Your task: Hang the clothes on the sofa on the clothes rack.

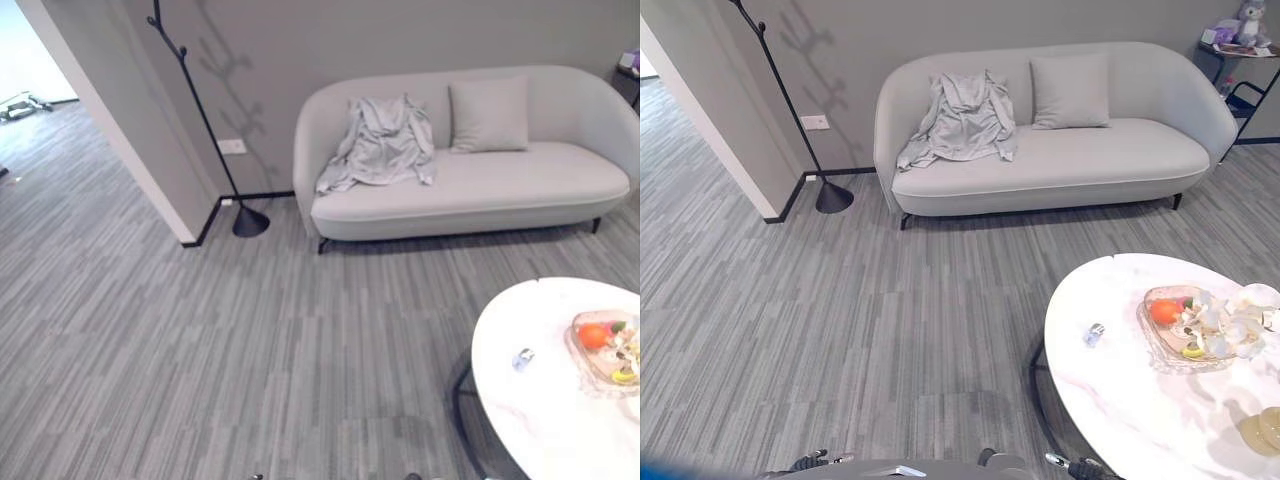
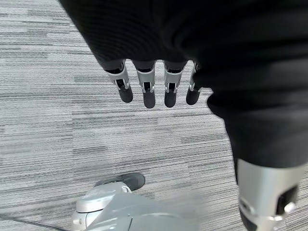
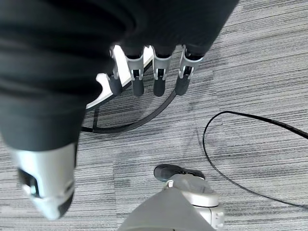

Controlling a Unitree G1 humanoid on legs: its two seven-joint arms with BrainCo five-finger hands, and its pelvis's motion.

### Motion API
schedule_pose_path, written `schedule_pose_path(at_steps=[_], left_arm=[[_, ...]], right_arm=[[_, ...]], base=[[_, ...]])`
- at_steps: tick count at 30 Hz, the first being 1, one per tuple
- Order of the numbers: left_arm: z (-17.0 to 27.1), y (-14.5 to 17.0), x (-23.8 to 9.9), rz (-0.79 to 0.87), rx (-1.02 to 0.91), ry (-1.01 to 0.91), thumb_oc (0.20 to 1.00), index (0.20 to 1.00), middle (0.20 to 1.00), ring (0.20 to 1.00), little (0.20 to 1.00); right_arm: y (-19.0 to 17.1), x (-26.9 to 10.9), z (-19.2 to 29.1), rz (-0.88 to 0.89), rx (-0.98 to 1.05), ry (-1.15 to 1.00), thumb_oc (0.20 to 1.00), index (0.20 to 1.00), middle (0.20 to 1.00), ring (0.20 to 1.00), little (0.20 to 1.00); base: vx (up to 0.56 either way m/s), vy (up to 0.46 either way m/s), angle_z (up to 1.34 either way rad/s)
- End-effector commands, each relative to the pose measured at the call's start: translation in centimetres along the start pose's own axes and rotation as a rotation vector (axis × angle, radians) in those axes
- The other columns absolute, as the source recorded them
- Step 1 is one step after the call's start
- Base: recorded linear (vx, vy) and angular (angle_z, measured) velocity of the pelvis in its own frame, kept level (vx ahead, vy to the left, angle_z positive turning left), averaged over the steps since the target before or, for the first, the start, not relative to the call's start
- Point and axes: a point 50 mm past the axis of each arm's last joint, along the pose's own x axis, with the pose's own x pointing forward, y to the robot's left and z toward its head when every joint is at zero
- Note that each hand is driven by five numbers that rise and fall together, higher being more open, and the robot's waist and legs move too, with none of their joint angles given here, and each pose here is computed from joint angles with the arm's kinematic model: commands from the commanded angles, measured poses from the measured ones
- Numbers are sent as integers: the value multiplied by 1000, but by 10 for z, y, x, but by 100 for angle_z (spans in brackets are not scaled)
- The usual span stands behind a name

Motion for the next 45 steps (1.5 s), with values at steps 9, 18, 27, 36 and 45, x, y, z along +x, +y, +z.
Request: schedule_pose_path(at_steps=[9, 18, 27, 36, 45], left_arm=[[19, 11, 2, 37, -33, -58, 1000, 1000, 1000, 1000, 1000], [16, 9, 2, 22, -19, -43, 1000, 1000, 1000, 1000, 1000], [20, 9, 2, 21, 1, -55, 1000, 1000, 1000, 1000, 1000], [21, 11, 2, 31, 9, -58, 1000, 1000, 1000, 1000, 1000], [23, 14, 2, 37, 13, -64, 1000, 1000, 1000, 1000, 1000]], right_arm=[[5, 2, 18, 13, -78, -45, 1000, 1000, 1000, 1000, 1000], [6, 2, 20, 17, -90, -52, 1000, 1000, 1000, 1000, 1000], [4, 2, 22, 13, -109, -58, 1000, 1000, 1000, 1000, 1000], [4, 2, 24, 11, -125, -58, 1000, 1000, 1000, 1000, 1000], [5, 2, 26, 15, -125, -60, 1000, 1000, 1000, 1000, 1000]], base=[[5, -2, 2], [3, -1, 0], [0, 0, 0], [0, 20, 0], [-6, 66, -3]])
